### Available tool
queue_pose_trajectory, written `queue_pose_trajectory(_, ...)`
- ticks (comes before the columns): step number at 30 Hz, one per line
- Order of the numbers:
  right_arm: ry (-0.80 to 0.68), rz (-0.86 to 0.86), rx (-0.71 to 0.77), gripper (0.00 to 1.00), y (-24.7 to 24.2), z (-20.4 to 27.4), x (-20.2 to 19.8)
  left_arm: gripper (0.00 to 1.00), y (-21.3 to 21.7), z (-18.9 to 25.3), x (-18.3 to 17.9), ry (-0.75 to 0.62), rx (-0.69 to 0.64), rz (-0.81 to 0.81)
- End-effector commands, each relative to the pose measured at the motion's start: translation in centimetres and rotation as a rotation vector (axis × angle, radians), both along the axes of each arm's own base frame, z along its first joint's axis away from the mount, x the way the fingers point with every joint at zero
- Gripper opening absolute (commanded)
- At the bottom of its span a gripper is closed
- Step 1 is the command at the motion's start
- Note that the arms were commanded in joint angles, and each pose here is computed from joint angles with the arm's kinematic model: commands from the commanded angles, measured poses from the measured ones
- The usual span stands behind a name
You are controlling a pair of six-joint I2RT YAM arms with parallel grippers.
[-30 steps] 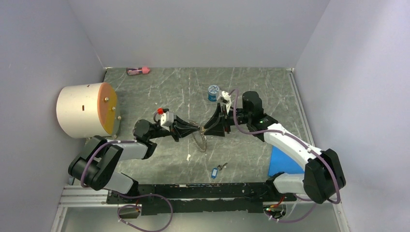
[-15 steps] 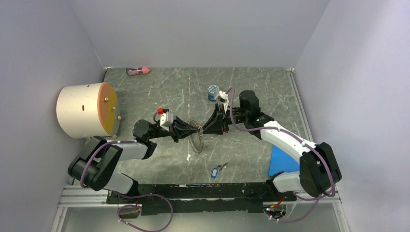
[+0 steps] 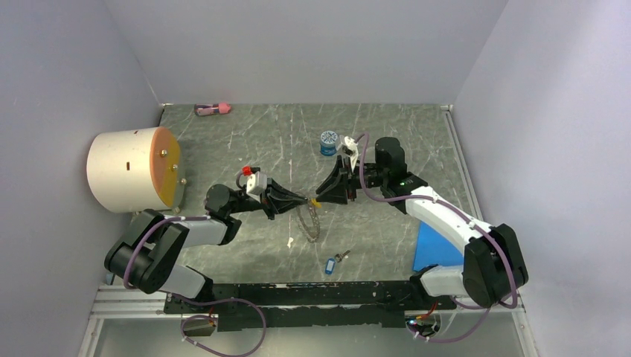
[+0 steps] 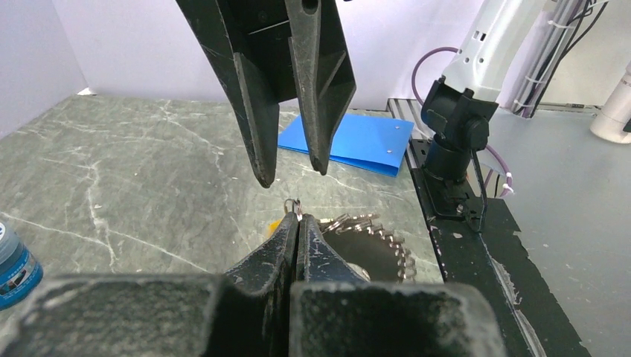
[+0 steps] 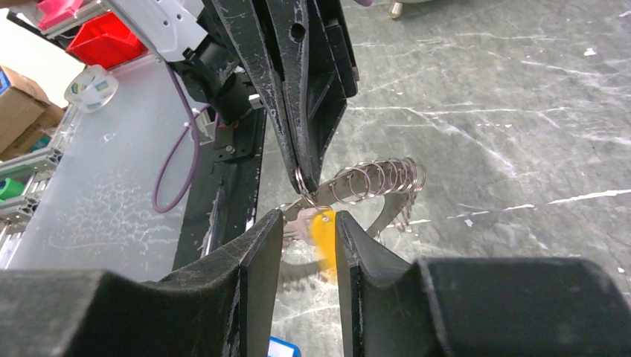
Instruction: Put the keys on the keyring
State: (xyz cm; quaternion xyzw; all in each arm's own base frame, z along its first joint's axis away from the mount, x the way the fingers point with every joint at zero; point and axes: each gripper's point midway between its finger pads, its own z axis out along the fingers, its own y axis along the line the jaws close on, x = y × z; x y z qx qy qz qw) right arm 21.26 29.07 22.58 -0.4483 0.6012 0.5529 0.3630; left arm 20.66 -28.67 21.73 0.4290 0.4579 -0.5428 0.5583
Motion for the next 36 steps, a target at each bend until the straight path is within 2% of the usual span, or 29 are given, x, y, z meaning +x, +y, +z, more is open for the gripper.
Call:
queue_pose_trajectory(1, -0.093, 0.025, 0.036, 0.35, -0.1, 2.0, 0.1, 0.02, -0.1, 2.8, -0.2, -0.11, -0.06, -0.018)
queue_pose_trajectory(12, -0.054, 0.086, 0.06, 0.35, 0.8, 1.8, 0.0, 0.02, -0.1, 3.0, -0.2, -0.109, -0.062, -0.022)
queue_pose_trajectory(19, -0.062, 0.05, 0.057, 0.35, 1.8, 1.7, 0.4, 0.03, -0.2, 3.2, -0.1, -0.107, -0.064, -0.023)
queue_pose_trajectory(29, -0.063, 0.045, 0.056, 0.2, 2.4, 1.5, 0.5, 0.03, -0.2, 3.2, 0.0, -0.1, -0.067, -0.019)
queue_pose_trajectory(36, -0.06, 0.045, 0.047, 0.03, 2.8, 1.2, 0.6, 0.03, -0.1, 3.2, 0.0, -0.095, -0.069, -0.017)
